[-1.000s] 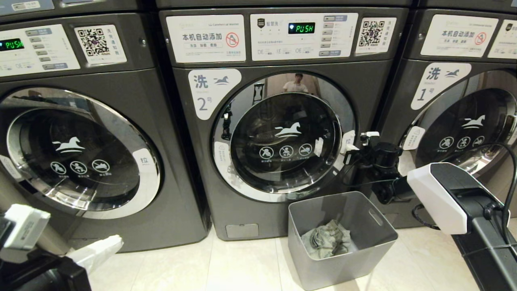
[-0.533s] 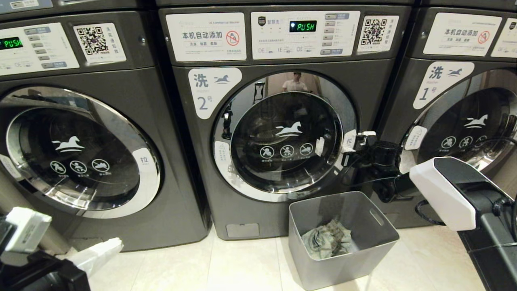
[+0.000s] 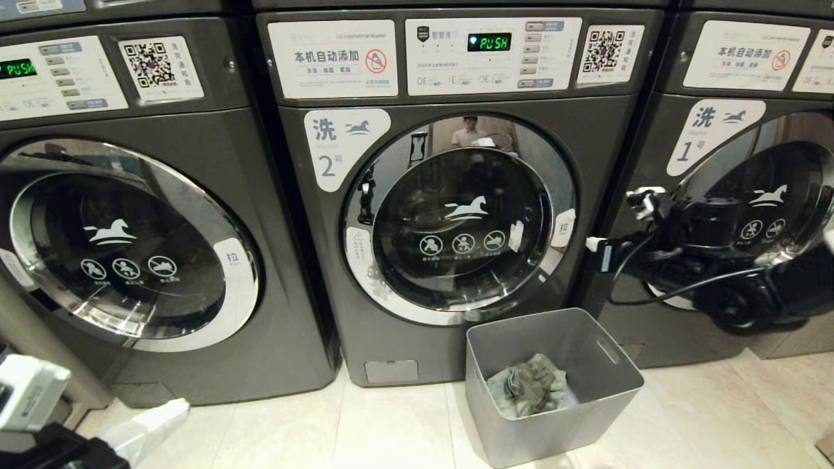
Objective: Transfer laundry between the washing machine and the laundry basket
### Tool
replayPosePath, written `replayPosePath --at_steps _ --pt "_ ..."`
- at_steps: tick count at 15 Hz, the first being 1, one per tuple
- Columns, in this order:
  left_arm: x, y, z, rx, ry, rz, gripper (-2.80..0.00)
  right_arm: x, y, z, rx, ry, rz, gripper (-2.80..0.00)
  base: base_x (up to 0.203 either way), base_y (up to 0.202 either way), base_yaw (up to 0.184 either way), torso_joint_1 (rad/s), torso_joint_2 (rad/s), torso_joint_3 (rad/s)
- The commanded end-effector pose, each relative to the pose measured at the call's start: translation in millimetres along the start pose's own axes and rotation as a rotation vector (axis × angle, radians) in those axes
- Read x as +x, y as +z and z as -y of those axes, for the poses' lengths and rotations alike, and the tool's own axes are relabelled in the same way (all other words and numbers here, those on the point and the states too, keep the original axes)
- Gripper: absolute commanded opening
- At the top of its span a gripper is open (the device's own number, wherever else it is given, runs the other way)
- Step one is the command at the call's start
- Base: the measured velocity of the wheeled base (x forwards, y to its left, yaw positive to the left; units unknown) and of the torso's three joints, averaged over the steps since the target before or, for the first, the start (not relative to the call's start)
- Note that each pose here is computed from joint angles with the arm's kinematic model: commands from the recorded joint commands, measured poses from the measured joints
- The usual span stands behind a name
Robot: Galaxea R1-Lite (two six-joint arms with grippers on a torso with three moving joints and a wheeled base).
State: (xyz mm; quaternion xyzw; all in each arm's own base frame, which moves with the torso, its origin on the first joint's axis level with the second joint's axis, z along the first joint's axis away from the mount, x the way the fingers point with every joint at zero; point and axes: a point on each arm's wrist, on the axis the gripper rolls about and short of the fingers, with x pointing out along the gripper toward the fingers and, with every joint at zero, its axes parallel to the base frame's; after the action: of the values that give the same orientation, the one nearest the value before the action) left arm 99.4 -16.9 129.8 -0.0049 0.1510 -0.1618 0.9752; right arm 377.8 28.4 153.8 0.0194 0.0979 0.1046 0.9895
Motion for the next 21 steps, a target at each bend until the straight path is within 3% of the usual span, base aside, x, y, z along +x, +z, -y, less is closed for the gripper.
replayPosePath --at_steps 1,3,7,10,13,15,17,20,21 --pt "-6.2 -3.8 0.9 -0.001 0.006 0.019 -2.80 -106.1 46.1 -20.0 -0.028 0.009 0.114 -2.80 0.000 0.000 0.000 0.000 0.00 0.000" --pt "-14.3 -6.7 1.7 0.002 0.016 0.051 -2.80 -165.9 33.0 -27.8 -0.036 -0.024 0.099 -2.80 0.000 0.000 0.000 0.000 0.00 0.000" --pt "-31.5 -17.4 -5.9 0.033 0.177 0.096 -2.80 -252.4 -4.4 -33.3 -0.055 -0.134 0.122 -2.80 0.000 0.000 0.000 0.000 0.00 0.000" --pt "-42.9 -31.7 -3.0 0.082 0.218 0.034 -2.80 -289.1 -50.3 -30.8 -0.103 -0.240 0.076 -2.80 0.000 0.000 0.000 0.000 0.00 0.000" --pt "-62.0 -52.9 7.3 0.094 0.211 -0.006 -2.80 -309.9 -97.8 -34.9 -0.118 -0.223 0.009 -2.80 0.000 0.000 0.000 0.000 0.00 0.000" --pt "-75.5 -64.7 14.3 0.057 0.203 -0.059 -2.80 -318.4 -112.4 -37.4 -0.121 -0.196 -0.031 -2.80 0.000 0.000 0.000 0.000 0.00 0.000" --pt "-84.6 -66.9 18.0 0.048 0.228 -0.004 -2.80 -329.2 -124.1 -40.6 -0.122 -0.164 -0.054 -2.80 0.000 0.000 0.000 0.000 0.00 0.000" --pt "-86.0 -68.6 16.8 0.037 0.304 -0.004 -2.80 -344.6 -147.0 -44.3 -0.166 -0.135 -0.127 -2.80 0.000 0.000 0.000 0.000 0.00 0.000" --pt "-85.9 -69.2 16.2 0.040 0.331 -0.008 -2.80 -346.8 -148.5 -44.8 -0.178 -0.131 -0.112 -2.80 0.000 0.000 0.000 0.000 0.00 0.000"
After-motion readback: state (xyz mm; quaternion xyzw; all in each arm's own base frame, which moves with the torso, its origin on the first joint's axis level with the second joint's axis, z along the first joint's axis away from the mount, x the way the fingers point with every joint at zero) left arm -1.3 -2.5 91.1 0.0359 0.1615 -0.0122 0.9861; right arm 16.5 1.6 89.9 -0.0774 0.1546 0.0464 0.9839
